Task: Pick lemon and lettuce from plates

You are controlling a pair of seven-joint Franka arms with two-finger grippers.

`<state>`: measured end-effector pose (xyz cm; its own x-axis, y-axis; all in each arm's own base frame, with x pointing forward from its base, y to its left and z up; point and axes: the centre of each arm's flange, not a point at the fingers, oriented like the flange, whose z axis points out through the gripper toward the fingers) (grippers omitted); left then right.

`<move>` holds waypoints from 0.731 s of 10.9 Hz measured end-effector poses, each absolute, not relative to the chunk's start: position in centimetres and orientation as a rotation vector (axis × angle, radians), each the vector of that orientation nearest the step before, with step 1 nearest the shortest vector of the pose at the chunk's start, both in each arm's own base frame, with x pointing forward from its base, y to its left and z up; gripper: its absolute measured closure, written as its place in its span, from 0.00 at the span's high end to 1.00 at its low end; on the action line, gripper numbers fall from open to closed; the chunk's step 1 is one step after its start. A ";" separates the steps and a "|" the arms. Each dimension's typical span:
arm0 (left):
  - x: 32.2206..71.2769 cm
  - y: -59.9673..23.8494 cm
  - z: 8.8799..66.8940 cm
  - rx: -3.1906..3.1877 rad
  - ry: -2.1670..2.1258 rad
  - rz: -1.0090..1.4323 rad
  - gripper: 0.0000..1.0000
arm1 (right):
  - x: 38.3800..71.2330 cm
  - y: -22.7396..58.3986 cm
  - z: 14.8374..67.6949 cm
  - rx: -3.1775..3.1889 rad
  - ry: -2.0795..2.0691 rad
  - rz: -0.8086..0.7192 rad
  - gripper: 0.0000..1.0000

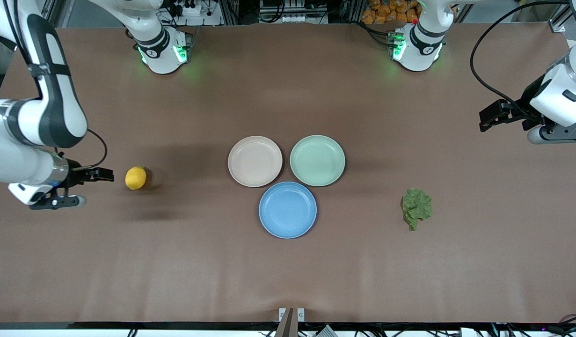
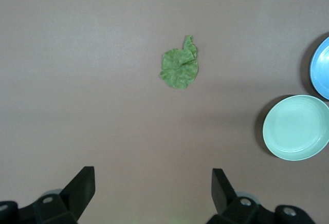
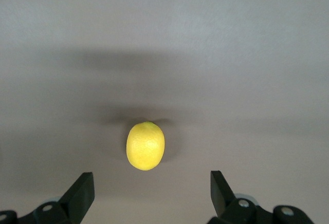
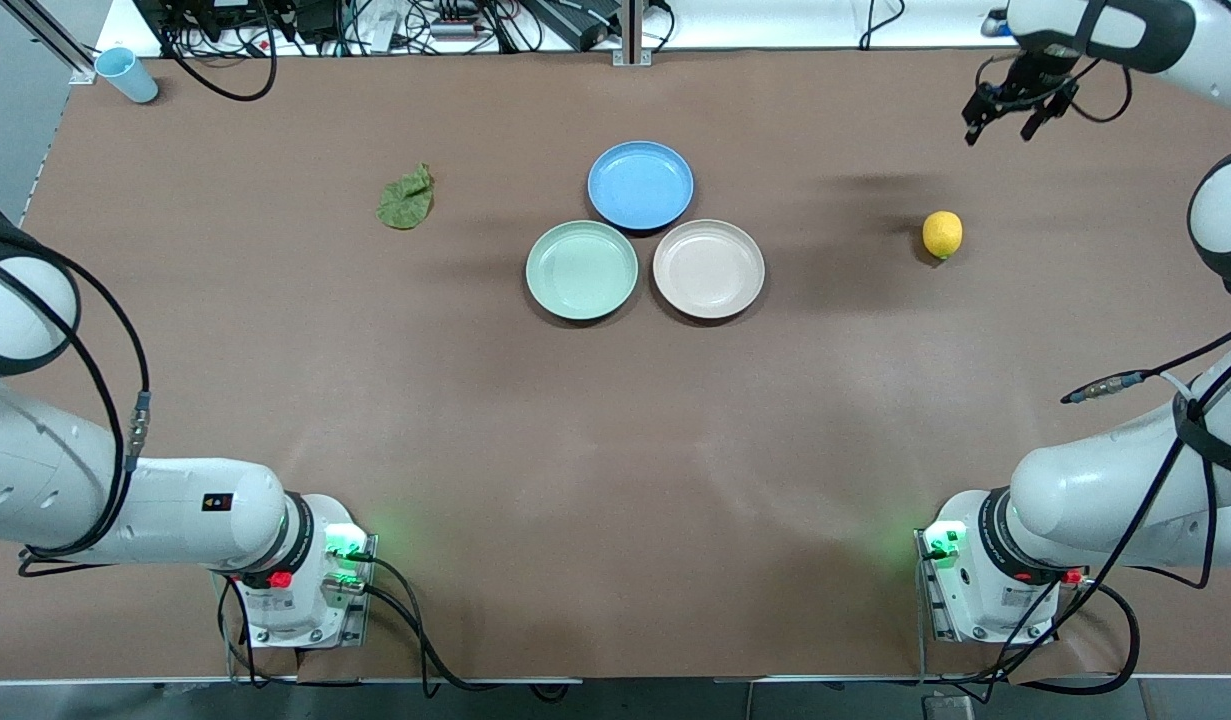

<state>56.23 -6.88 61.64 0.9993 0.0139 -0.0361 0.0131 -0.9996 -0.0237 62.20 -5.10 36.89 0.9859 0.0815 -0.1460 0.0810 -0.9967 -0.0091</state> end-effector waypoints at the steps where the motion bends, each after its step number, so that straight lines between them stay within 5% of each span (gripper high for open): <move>1: 56.2 -6.9 61.6 -3.118 -0.021 0.056 1.00 | 62.7 -5.0 38.6 -3.133 -0.111 0.204 1.00; 8: 56.3 -6.9 61.7 -3.118 -0.022 0.052 1.00 | 62.3 -2.9 53.9 -3.159 0.105 0.095 1.00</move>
<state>56.27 -6.85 61.71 0.9993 0.0144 -0.0334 0.0137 -0.9996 -0.0232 62.35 -2.92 53.87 0.9960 -0.0666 -0.0591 -0.0654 -0.9976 0.0227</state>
